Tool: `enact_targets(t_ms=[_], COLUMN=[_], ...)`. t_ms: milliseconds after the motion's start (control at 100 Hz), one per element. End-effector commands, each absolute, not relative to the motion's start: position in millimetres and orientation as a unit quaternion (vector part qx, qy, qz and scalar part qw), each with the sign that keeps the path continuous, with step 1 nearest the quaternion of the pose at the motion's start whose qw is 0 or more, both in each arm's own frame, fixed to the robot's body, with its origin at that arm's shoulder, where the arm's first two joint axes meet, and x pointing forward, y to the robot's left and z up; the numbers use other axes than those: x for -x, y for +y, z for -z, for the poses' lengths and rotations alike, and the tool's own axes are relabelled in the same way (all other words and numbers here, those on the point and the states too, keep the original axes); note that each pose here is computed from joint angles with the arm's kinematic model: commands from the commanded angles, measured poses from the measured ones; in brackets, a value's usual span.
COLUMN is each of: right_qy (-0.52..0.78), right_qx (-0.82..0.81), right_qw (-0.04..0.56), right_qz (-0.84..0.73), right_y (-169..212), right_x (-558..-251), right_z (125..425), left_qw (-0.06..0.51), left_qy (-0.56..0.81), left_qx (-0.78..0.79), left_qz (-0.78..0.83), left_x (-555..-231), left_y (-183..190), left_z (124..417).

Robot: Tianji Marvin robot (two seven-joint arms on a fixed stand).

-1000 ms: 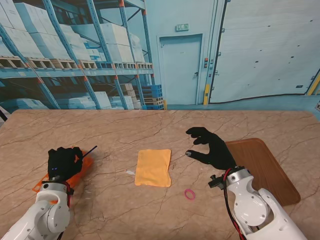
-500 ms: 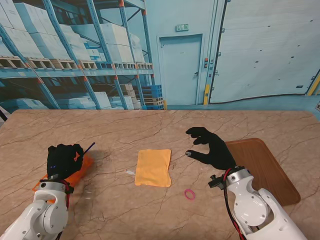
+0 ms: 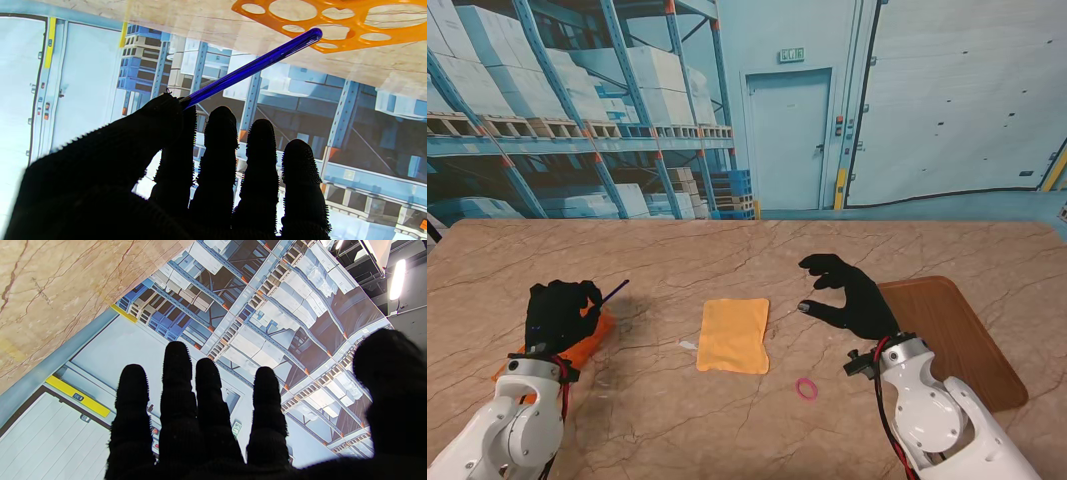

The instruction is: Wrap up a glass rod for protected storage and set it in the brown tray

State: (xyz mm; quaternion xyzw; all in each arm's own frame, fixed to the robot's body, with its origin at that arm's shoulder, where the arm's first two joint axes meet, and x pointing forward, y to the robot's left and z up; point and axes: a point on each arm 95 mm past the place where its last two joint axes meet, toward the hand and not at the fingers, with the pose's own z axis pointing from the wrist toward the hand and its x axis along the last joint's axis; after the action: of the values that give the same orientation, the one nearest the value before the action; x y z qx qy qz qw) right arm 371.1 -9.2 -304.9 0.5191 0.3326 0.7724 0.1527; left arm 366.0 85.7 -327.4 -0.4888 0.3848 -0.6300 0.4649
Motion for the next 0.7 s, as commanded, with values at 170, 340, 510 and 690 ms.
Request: enact_targets(t_ms=[170,340,510,690], right_qy=[0.329,0.328,0.326,0.321], right_qx=[-0.516,-0.515,-0.514,-0.510], right_qw=[0.158,0.162,0.165,0.171], right_qz=[-0.775,-0.775,-0.776,-0.779], right_y=[-7,-7,-8,-13], right_x=[-365,-363,-360,-356], right_z=[305,305,305,305], left_qw=[0.423,0.394,0.359,0.327], left_qy=[0.399,0.413,0.439,0.468], left_qx=[0.487,0.488,0.492,0.498], left_qz=[0.651,0.660,0.660,0.652], left_x=[-383,-397,-408,-416], left_y=[65,48,22,-6], left_z=[315,307,305,306])
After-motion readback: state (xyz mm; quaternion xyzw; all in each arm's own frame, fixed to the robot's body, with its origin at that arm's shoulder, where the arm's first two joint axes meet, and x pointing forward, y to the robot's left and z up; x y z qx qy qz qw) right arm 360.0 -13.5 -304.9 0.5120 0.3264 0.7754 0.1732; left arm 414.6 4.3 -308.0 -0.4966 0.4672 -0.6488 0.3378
